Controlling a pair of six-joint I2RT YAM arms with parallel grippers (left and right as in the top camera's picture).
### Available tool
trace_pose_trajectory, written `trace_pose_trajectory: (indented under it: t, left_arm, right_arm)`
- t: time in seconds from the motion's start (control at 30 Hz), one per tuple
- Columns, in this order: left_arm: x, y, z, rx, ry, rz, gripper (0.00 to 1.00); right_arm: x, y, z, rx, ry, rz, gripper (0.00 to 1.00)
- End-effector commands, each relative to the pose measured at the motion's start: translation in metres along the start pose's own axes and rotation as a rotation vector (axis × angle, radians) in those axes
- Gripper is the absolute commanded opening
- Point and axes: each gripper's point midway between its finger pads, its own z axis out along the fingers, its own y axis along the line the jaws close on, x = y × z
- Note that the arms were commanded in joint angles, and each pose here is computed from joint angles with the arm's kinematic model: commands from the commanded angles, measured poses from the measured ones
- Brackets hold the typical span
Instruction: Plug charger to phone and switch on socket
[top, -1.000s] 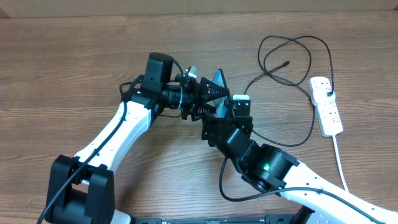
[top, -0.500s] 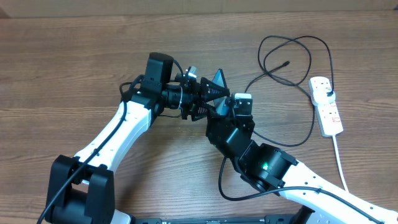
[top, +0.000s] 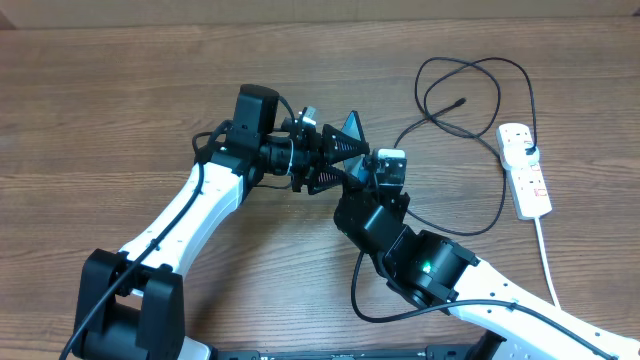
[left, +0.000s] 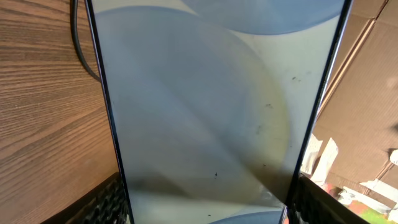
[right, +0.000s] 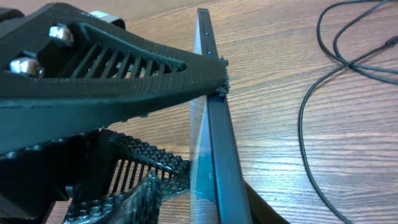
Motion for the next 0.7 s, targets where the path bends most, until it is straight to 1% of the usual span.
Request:
trace_pose_trajectory:
  t: [0.0,0.1,0.17,0.33,0.5,0.67]
  left_arm:
    - [0.0054,-0.004,0.002,0.017,0.034,0.003,0.26]
    - [0.0054,-0.004,0.002,0.017,0.034,0.002,0.26]
    - [0.0054,-0.004,0.002,0.017,0.034,0.002,0.26]
    - [0.0054,-0.004,0.002,0.017,0.034,0.002,0.27]
    - [0.0054,-0.004,0.002,0.017,0.034,0.002,0.3]
    - [0.0054,-0.004,0.002,0.017,0.034,0.002,0.31]
  right_arm:
    - [-0.0046,0.0003,-0.0022,0.003,-0.021,0.0,0.31]
    - [-0.0046,0.0003,-0.0022,0.003,-0.021,0.0,0.26]
    - [-0.0046,0.0003,-0.0022,0.003,-0.021,0.0,0.24]
    - [-0.0046,0.0002,-0.0022,0.004,-0.021,0.0,0.22]
    - [-0.0036,-0.0007,-0.0022,0.007,-0.017,-0.003,0.15]
    - [-0.0024,-0.0018,-0.0021,0.012,-0.013,-0.007,0.06]
